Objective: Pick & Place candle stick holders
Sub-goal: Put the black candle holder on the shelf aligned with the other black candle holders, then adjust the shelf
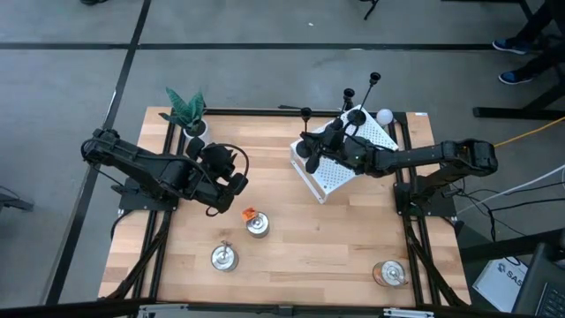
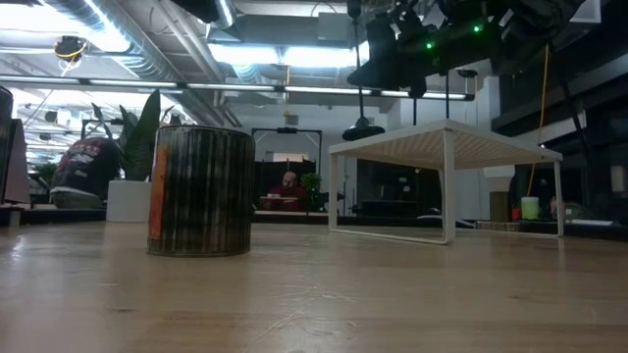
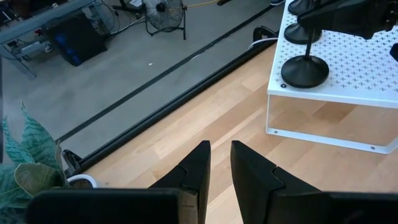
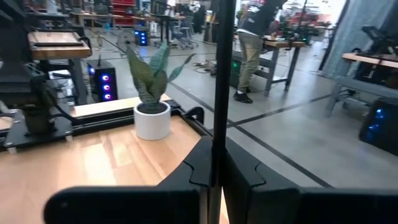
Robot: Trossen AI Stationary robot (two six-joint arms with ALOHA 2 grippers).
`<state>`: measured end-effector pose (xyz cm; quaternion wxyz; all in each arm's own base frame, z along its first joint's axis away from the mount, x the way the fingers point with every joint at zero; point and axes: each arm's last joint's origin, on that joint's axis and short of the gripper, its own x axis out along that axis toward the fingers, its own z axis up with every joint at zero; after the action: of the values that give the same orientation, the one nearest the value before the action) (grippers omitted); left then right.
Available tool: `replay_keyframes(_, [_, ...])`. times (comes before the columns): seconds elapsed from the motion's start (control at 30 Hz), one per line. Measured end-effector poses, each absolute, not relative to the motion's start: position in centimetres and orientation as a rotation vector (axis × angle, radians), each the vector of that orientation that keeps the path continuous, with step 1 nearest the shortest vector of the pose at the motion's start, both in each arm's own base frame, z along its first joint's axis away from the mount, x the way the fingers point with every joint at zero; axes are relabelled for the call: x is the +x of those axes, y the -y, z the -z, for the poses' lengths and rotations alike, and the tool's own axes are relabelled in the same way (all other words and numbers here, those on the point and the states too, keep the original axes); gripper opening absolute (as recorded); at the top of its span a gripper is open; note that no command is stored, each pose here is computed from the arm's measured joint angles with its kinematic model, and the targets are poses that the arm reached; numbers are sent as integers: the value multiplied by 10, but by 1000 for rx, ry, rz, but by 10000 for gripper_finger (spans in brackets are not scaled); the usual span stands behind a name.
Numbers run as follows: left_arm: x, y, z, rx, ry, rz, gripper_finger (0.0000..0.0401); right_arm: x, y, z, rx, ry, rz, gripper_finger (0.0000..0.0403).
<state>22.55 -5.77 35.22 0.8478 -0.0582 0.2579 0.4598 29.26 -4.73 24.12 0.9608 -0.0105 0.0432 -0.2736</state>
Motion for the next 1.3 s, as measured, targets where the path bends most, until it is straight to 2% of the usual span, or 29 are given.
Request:
replay_keyframes(0.27, [225, 58, -352, -122, -544, -969, 59, 290, 51, -238, -13, -116, 700, 20])
replay_keyframes(0.6, [225, 58, -352, -122, -545, -970, 59, 289, 51, -236, 34, -120, 707, 24])
replay_keyframes(1.07, [225, 58, -352, -122, -546, -969, 59, 289, 51, -233, 26, -150, 707, 76])
replay_keyframes(1.3, [225, 58, -351, -140, -565, -956, 59, 288, 51, -230, -5, -192, 706, 132])
